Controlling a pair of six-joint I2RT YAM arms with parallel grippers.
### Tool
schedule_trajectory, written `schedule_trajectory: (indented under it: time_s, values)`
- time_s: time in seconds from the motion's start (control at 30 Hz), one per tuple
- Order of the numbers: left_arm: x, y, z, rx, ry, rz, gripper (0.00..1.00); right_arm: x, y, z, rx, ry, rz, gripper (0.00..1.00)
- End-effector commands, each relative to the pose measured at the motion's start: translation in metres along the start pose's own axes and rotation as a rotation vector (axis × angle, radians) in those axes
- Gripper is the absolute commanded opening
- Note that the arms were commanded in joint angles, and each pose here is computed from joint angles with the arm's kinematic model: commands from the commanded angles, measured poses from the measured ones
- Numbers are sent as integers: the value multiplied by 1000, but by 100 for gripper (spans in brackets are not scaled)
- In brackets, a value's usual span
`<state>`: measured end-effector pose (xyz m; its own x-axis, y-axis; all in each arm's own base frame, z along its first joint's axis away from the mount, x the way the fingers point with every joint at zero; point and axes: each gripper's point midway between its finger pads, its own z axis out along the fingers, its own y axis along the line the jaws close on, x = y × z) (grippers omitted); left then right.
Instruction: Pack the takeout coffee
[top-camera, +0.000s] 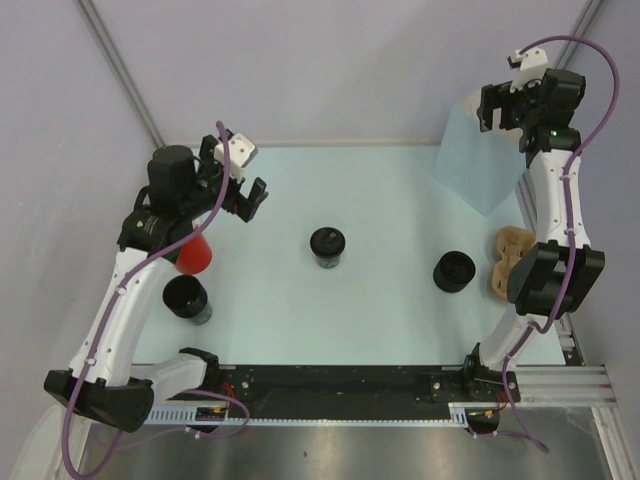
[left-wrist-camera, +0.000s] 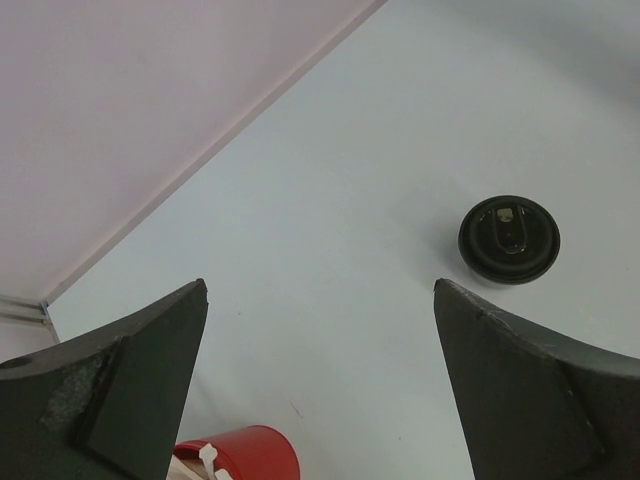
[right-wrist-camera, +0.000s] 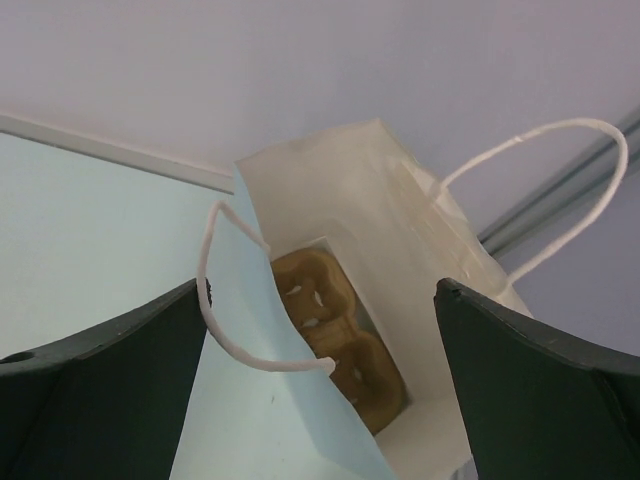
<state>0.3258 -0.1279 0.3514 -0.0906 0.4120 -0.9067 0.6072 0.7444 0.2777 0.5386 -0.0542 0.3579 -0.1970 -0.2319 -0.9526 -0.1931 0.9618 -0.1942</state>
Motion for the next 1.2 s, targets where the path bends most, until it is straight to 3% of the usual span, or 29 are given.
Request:
schedule_trajectory:
  time_s: [0.0,0.13,0.2,0.33,0.7,1.03,1.17]
  values:
    - [-6,0,3,7,-27,3,99,-22,15,1,-91,-60,-33,98]
    - [-4,0,5,7,-25,4,99,-34,27,6,-98,-89,-52,93]
    - [-2,0,5,5,-20,1,100,-37,34,7,-108,-92,-51,85]
    - [1,-1,8,11,-18,3,99,-39,43,6,-121,-89,-45,56]
    - [0,-5,10,37,-19,-4,99,-41,37,3,-24,-66,-68,45]
    - [1,-7,12,48,-17,-8,100,-43,54,4,-23,-61,-112,4]
    - [1,-8,12,54,-18,-10,99,-47,63,7,-30,-70,-125,0]
